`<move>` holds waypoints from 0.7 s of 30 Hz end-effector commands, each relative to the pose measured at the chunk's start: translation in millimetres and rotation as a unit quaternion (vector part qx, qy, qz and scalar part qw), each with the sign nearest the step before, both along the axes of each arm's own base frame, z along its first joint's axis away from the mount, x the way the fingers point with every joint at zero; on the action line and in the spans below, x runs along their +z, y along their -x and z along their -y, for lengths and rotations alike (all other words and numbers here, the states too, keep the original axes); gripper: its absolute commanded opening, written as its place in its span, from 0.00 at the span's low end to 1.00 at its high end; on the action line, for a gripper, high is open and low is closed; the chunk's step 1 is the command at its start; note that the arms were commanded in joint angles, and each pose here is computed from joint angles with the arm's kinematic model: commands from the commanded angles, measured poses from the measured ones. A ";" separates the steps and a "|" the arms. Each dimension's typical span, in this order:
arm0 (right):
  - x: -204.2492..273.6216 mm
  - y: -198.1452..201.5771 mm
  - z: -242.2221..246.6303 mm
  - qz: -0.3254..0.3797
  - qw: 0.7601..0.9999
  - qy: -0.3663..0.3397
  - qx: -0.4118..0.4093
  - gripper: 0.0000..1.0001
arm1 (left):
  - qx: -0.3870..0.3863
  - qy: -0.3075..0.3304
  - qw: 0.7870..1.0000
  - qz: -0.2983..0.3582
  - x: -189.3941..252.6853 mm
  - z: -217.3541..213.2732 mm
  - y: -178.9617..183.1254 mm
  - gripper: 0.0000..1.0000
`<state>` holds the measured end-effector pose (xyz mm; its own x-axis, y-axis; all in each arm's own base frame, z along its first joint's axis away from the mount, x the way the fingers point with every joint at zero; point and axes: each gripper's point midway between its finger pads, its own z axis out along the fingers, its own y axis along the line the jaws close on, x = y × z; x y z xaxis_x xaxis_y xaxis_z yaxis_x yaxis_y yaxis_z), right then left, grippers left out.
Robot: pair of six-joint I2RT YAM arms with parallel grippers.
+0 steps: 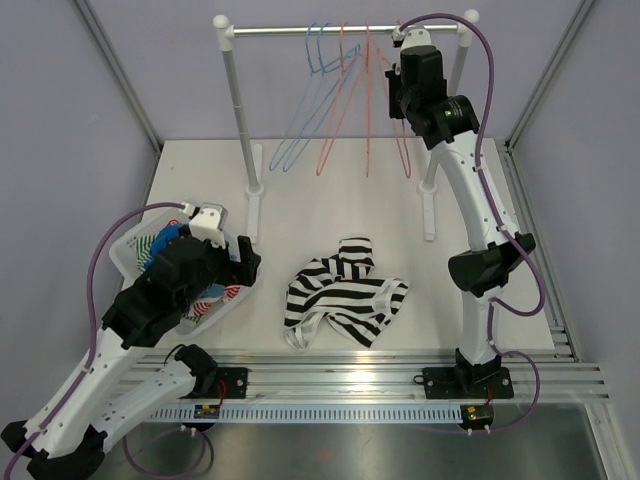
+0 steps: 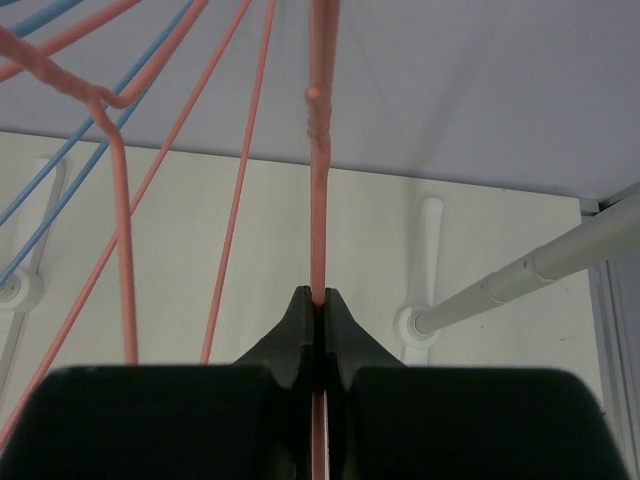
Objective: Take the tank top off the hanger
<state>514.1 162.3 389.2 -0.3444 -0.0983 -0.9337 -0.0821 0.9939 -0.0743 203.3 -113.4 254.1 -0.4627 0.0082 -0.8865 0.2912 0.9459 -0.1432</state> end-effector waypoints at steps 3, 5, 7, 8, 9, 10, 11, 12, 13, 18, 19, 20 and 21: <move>32.6 22.5 -12.4 0.026 0.998 -0.031 0.048 0.00 | -0.015 0.011 1.000 0.009 5.7 8.1 -7.0 0.99; 36.3 27.3 -10.6 0.027 0.998 -0.031 0.047 0.09 | -0.013 0.011 1.000 0.008 5.7 7.2 -7.5 0.99; 44.1 32.9 -4.2 0.034 0.998 -0.031 0.039 0.30 | -0.013 0.014 1.000 0.011 8.9 7.2 -8.2 0.99; 47.1 35.6 -2.1 0.036 0.998 -0.030 0.035 0.35 | -0.013 0.021 1.000 0.009 10.5 8.4 -8.0 0.99; 48.1 37.6 3.9 0.037 0.999 -0.026 0.024 0.41 | -0.013 0.027 0.999 0.010 16.0 10.1 -8.8 0.99; 57.0 45.3 8.7 0.045 0.998 -0.028 0.020 0.58 | -0.013 0.033 0.999 0.007 18.0 11.5 -8.3 0.99; 57.0 48.8 13.9 0.044 0.999 -0.024 0.011 0.67 | -0.013 0.044 0.999 0.000 19.3 15.2 -8.2 0.99; 60.1 53.4 17.3 0.047 0.999 -0.024 0.007 0.76 | -0.012 0.048 0.999 -0.008 19.8 18.6 -10.6 0.99; 75.7 66.8 24.4 0.062 0.998 -0.030 0.004 0.93 | -0.009 0.059 0.998 -0.016 23.6 21.7 -10.9 0.99; 95.3 117.2 32.4 0.080 0.994 -0.066 0.032 0.99 | -0.012 0.076 0.995 -0.064 11.6 51.0 -17.1 0.99; 121.3 145.2 40.1 0.114 0.989 -0.086 0.044 0.99 | -0.002 0.073 0.995 -0.065 5.7 58.7 -23.1 0.99; 110.2 154.8 34.3 0.102 0.988 -0.097 0.064 0.99 | -0.029 0.066 0.995 -0.068 1.6 76.9 -15.5 0.99; 122.5 166.3 34.6 0.127 0.982 -0.115 0.076 0.99 | -0.039 0.064 0.995 -0.071 -3.4 87.2 -13.8 0.99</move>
<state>397.3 128.3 453.6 -0.2613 -0.0242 -0.9649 -0.1431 0.9896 0.0139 217.0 -166.9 243.8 -0.5962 -0.0251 -0.8024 0.2989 0.9207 -0.2509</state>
